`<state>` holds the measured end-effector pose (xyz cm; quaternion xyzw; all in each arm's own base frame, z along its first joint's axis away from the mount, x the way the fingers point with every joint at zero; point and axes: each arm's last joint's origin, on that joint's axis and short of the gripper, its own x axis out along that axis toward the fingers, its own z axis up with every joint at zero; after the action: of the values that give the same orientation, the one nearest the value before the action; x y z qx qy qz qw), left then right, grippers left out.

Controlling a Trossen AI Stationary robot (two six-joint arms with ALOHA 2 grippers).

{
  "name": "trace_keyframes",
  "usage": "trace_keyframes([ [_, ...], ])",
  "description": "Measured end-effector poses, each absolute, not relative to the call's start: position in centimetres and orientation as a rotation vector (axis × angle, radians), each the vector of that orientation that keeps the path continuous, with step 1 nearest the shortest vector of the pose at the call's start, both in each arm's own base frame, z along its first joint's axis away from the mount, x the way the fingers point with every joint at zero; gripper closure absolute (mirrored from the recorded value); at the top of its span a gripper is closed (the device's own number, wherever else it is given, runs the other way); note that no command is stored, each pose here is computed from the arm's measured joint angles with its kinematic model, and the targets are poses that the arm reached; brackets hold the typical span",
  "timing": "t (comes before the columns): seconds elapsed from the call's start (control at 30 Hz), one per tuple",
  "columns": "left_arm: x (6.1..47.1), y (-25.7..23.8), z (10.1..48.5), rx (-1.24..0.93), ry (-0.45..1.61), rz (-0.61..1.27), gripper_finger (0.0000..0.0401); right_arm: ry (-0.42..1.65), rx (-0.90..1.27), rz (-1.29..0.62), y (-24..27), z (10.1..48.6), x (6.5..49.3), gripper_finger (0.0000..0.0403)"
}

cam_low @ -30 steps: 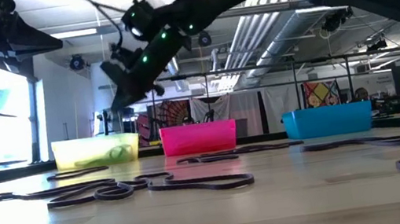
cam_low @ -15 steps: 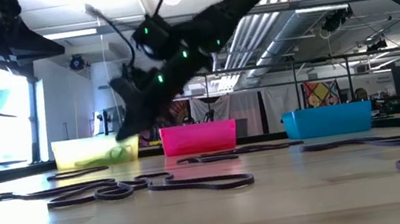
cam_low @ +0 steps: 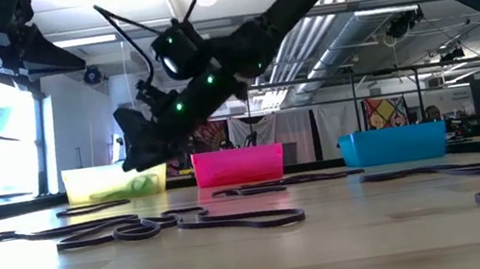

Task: Sort rubber bands into baskets
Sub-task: Put the violet rubber band into the blue bin

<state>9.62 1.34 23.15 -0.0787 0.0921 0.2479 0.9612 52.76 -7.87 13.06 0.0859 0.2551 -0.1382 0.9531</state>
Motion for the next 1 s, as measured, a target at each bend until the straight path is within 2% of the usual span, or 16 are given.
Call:
trace_keyframes([
  [0.57, 9.6, 1.3, 23.2, -0.169, 0.184, 0.504, 0.0394, 0.525, 0.189, -0.286, -8.4, 11.6, 52.9, 0.0272],
  [0.7, 9.9, 1.1, 23.0, -0.180, 0.207, 0.432, 0.0394, 0.568, 0.178, -0.267, -8.3, 11.7, 52.6, 0.0274],
  [0.8, 10.4, 1.0, 22.7, -0.209, 0.244, 0.392, 0.0394, 0.603, 0.140, -0.262, -8.3, 12.9, 52.2, 0.0296],
  [0.93, 11.2, 1.0, 22.0, -0.241, 0.316, 0.400, 0.0394, 0.642, 0.112, -0.285, -8.5, 14.2, 51.4, 0.0377],
  [1.0, 11.7, 1.0, 21.6, -0.260, 0.357, 0.412, 0.0394, 0.665, 0.103, -0.283, -8.4, 13.7, 50.7, 0.0392],
])
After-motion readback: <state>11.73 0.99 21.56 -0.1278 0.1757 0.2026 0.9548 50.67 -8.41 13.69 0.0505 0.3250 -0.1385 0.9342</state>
